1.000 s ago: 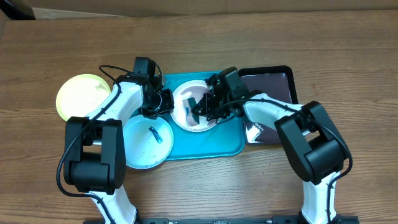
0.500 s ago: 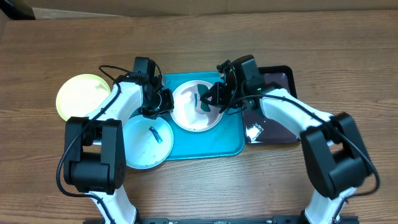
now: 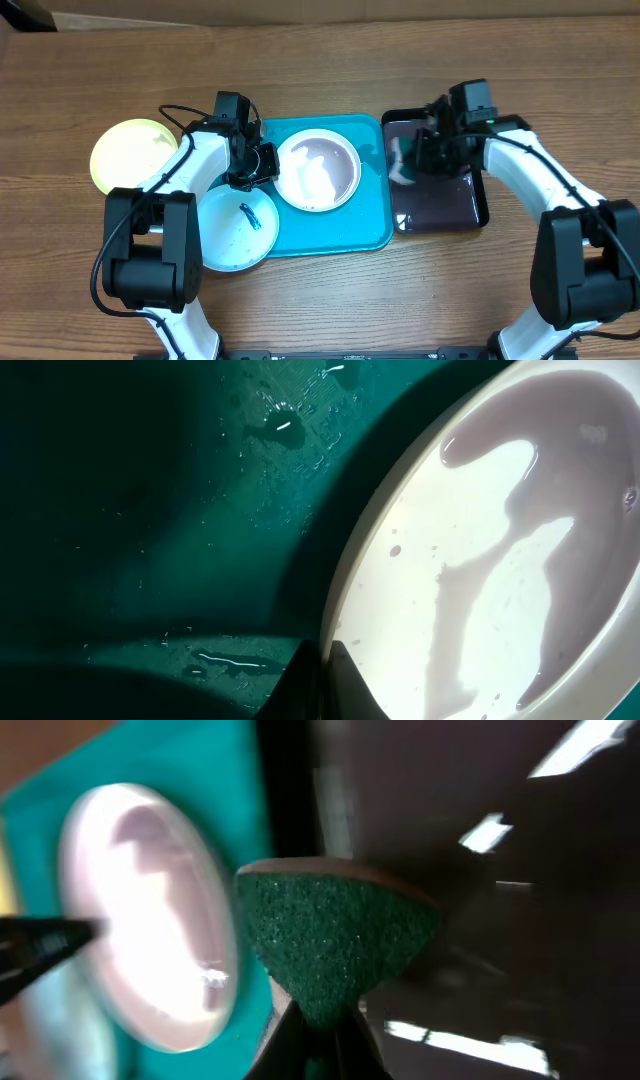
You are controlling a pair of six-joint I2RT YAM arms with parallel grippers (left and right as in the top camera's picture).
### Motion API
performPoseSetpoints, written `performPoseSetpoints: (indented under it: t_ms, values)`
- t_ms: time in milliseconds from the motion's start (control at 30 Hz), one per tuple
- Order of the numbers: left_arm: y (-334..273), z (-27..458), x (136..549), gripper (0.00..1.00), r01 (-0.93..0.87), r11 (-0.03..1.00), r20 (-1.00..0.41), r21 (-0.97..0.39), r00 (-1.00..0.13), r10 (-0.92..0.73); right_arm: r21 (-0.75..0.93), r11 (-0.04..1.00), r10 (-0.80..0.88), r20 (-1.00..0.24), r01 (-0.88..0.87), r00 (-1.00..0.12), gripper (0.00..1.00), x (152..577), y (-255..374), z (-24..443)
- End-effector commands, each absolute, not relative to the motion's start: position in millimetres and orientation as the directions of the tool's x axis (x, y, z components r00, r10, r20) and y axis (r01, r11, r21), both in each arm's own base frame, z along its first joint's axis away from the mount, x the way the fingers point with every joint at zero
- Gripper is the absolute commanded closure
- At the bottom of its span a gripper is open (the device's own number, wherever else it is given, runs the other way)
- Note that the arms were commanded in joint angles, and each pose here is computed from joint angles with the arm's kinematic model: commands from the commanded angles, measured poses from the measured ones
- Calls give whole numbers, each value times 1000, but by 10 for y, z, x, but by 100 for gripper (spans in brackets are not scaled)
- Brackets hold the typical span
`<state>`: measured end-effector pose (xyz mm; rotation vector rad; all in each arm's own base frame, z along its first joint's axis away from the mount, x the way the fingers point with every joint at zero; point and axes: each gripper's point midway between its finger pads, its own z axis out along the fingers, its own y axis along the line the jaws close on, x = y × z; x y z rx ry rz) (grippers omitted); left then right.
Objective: Clean dirty plates on tray and stack at the side
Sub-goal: 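Carry the sponge back over the black tray with the right gripper, then lower the sponge into the black tray and open the right gripper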
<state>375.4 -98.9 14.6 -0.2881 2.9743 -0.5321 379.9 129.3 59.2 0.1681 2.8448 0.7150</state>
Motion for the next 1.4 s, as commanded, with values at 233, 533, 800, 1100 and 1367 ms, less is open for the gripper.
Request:
performPoseSetpoints:
  t_ms: [233, 533, 800, 1100, 1367]
  values:
    - [-1052, 217, 3794, 96, -151, 915, -88, -375, -976, -197, 18, 1000, -5, -333, -12, -943, 96, 3920, 576, 635]
    - [-1046, 214, 3794, 96, -152, 916, -89, -372, -976, -198, -58, 993, -114, -329, -100, -937, 96, 3918, 518, 632]
    - [-1046, 214, 3794, 96, -152, 916, -89, -372, -976, -198, -29, 993, -120, -321, -117, -939, 96, 3893, 572, 624]
    - [-1046, 213, 3792, 96, -152, 916, -88, -371, -976, -198, -22, 993, -121, -301, -120, -946, 66, 3817, 575, 528]
    - [-1039, 208, 3786, 95, -137, 921, -93, -365, -979, -182, 14, 996, -76, -346, -86, -935, 32, 4012, 542, 841]
